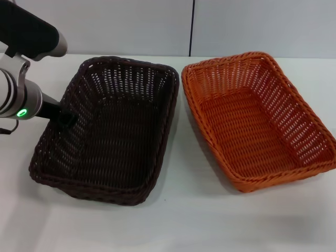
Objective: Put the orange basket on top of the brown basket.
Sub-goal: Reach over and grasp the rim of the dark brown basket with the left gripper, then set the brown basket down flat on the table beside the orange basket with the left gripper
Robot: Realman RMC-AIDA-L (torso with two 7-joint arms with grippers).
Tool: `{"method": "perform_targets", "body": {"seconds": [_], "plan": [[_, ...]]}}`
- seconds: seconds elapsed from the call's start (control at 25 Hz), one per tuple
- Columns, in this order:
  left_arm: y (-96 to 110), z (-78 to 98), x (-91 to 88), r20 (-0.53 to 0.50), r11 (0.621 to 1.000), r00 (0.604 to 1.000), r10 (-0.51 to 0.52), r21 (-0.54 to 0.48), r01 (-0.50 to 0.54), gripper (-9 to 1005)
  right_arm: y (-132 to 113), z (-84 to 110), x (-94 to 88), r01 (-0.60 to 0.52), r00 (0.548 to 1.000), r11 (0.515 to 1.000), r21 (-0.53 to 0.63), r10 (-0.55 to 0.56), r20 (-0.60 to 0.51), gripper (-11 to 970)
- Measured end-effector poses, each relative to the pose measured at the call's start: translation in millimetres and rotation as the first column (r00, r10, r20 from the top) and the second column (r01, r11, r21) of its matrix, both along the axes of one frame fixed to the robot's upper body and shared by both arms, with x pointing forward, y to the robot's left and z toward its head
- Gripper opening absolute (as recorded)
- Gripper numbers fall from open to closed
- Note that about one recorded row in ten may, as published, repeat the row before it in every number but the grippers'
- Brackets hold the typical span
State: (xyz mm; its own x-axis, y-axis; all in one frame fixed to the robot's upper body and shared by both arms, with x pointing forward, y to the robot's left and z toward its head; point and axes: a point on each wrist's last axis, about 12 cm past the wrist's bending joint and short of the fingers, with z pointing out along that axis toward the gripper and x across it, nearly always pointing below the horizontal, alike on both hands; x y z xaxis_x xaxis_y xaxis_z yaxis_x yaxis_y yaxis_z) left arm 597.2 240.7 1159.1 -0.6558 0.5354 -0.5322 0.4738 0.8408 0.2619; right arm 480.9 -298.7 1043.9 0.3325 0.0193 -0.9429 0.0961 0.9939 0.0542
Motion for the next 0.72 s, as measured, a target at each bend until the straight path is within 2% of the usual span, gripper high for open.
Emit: {"method": "perform_targets", "body": {"seconds": [0.08,0.2,0.24,0.28,0.36,0.52,0.72], "plan": [[1.3,6.0,-0.1,0.013,0.999,0.999,-0.048,0.018,0.048,360,0.1,0.6,-0.1,0.000,1.000,1.000,0.000,0.000,0.005,829],[1.3,6.0,-0.1,0.013,0.999,0.999,-0.048,0.018,0.048,348,0.2,0.8,-0.1,0.000,1.000,1.000,0.000,0.000,0.007,829],[9.7,22.7,-1.0,0.038,0.990,0.990,-0.139,-0.005,0.140,344,0.2,0.8,0.0,0.000,1.000,1.000,0.000,0.000,0.007,829],[11.1,29.1,-1.9,0.049,0.985,0.984,-0.172,-0.010,0.173,340,0.6,1.0,0.0,0.000,1.000,1.000,0.001,0.000,0.008,829],[11.4,33.8,-2.0,0.059,0.982,0.980,-0.189,-0.009,0.190,336,0.8,1.1,0.1,-0.001,1.000,1.000,0.002,0.001,0.009,829],[9.0,59.4,-3.1,0.100,0.959,0.954,-0.282,0.039,0.280,334,2.1,2.0,0.3,0.000,1.000,1.000,0.010,0.000,0.014,829],[5.2,71.8,-0.1,0.109,0.939,0.934,-0.341,0.085,0.333,322,2.3,2.2,-0.3,0.003,1.000,1.000,0.014,-0.003,0.016,830]]}}
